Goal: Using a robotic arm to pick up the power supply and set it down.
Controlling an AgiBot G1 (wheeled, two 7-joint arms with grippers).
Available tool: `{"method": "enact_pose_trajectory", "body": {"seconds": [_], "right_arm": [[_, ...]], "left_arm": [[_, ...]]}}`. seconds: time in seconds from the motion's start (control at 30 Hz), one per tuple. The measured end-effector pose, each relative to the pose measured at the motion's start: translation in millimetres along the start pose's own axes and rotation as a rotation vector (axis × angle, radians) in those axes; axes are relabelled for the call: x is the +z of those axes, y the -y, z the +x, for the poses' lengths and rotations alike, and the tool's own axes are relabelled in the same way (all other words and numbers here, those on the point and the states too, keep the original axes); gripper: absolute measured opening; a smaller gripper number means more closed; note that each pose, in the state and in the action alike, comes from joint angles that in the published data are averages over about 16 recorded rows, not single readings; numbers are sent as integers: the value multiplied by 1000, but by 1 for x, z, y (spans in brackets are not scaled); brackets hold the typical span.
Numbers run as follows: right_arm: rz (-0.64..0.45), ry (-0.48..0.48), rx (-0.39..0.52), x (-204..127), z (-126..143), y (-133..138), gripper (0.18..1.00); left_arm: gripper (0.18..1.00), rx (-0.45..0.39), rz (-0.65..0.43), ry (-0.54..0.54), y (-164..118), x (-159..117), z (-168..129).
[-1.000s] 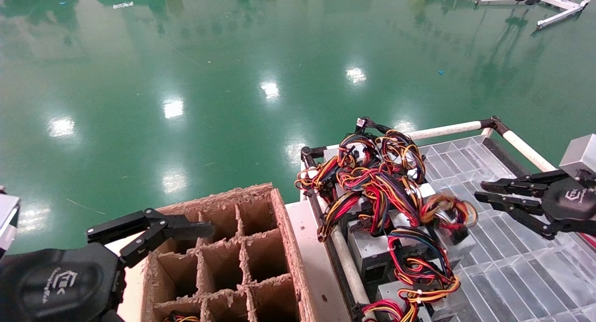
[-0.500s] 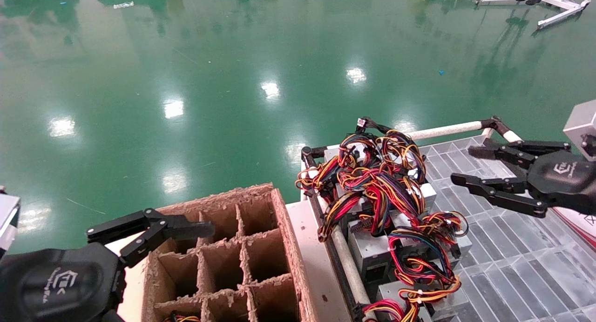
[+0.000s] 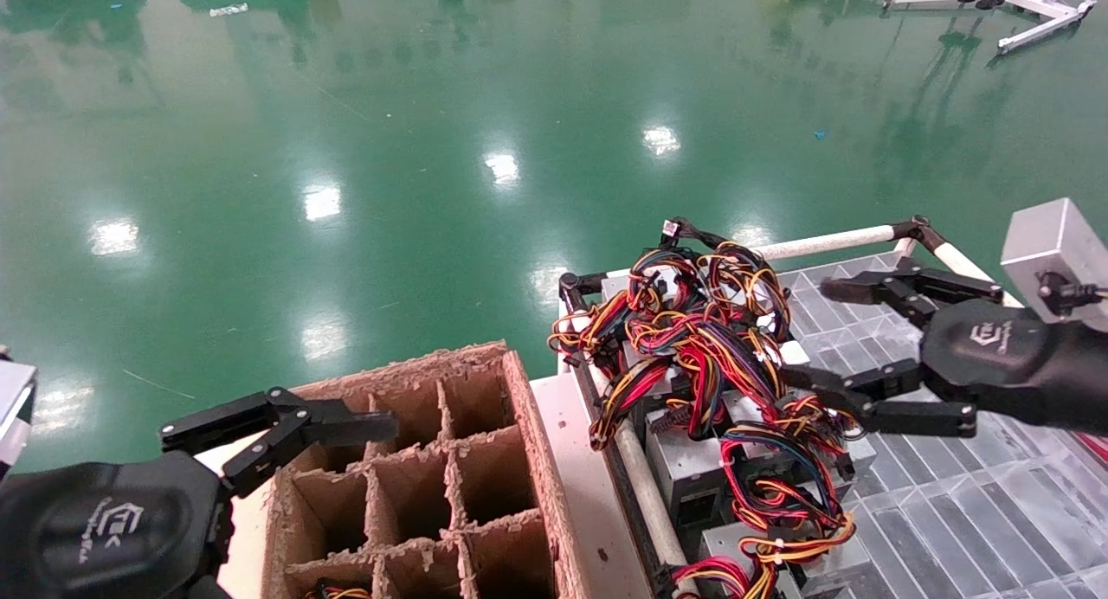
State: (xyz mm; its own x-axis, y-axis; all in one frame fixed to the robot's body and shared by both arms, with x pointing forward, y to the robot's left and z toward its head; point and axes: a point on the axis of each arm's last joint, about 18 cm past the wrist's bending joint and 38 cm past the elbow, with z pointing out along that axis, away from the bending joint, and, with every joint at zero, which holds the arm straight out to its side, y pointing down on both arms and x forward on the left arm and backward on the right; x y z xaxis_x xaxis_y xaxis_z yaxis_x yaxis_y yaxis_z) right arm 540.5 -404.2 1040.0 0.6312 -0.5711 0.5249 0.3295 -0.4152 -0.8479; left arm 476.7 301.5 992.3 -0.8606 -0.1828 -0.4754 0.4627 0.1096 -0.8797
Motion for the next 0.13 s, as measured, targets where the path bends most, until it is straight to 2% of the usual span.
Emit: {"method": "enact_pose_trajectory", "body": {"seconds": [0.13], "right_arm": [[14, 23, 2, 4, -5, 1, 838]], "left_arm": [[1000, 0, 0, 0, 0, 0, 0]]}}
